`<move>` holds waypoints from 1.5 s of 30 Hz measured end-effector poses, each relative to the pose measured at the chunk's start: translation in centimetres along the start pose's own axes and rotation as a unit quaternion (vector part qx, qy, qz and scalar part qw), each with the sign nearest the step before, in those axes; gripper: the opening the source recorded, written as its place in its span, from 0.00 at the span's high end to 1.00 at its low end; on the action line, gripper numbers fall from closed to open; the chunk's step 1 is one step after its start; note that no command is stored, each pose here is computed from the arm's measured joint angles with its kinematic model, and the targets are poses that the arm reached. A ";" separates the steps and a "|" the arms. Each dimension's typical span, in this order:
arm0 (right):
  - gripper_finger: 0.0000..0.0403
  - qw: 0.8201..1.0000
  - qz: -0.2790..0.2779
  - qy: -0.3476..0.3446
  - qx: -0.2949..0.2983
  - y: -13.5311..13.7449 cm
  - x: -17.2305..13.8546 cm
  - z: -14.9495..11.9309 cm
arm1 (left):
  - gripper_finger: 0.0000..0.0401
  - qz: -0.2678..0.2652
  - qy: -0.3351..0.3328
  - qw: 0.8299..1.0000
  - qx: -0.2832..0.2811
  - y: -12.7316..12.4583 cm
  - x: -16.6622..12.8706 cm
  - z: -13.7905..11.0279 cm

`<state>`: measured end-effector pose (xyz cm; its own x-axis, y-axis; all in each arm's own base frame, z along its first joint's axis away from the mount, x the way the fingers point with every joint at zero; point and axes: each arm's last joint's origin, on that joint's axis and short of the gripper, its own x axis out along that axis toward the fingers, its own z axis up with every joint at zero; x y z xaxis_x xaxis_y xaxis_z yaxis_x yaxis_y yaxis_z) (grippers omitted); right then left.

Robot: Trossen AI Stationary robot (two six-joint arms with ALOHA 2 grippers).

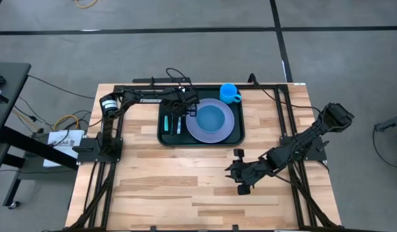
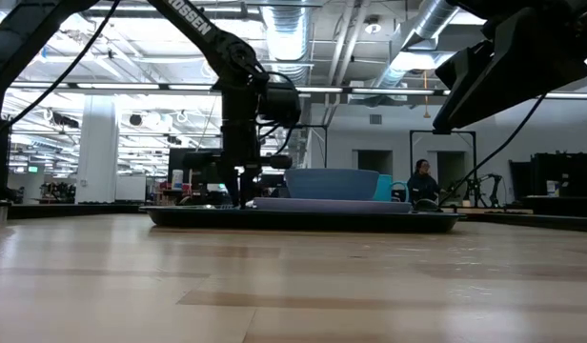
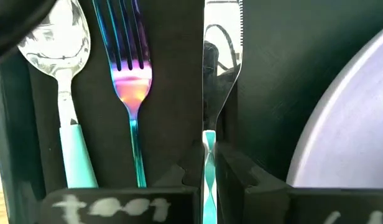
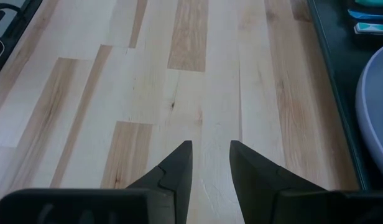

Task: Set up tray
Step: Put the blue patterned knife on the black napkin to the right of the blue fork, then return to Home Position

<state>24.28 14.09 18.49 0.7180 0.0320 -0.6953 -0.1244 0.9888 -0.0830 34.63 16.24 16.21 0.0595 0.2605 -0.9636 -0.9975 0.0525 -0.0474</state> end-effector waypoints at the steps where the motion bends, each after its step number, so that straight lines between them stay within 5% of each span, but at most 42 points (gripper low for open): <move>1: 0.75 1.000 0.000 0.000 0.000 0.0 0.0 0.0 | 0.99 0.001 0.000 1.000 0.000 0.0 0.0 0.0; 38: 0.75 1.000 -0.002 -0.001 -0.004 0.0 0.0 0.0 | 0.87 0.004 0.003 1.000 0.005 0.2 0.0 0.1; 45: 0.75 1.000 -0.001 -0.003 -0.003 0.0 0.0 0.1 | 0.87 0.002 0.016 0.999 0.049 0.8 -3.2 0.6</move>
<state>24.33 14.09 18.53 0.7222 0.0303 -0.6910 -0.1267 0.9879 -0.0892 33.69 16.02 19.42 0.0525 0.2310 -0.9715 -0.9890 0.1469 -0.0185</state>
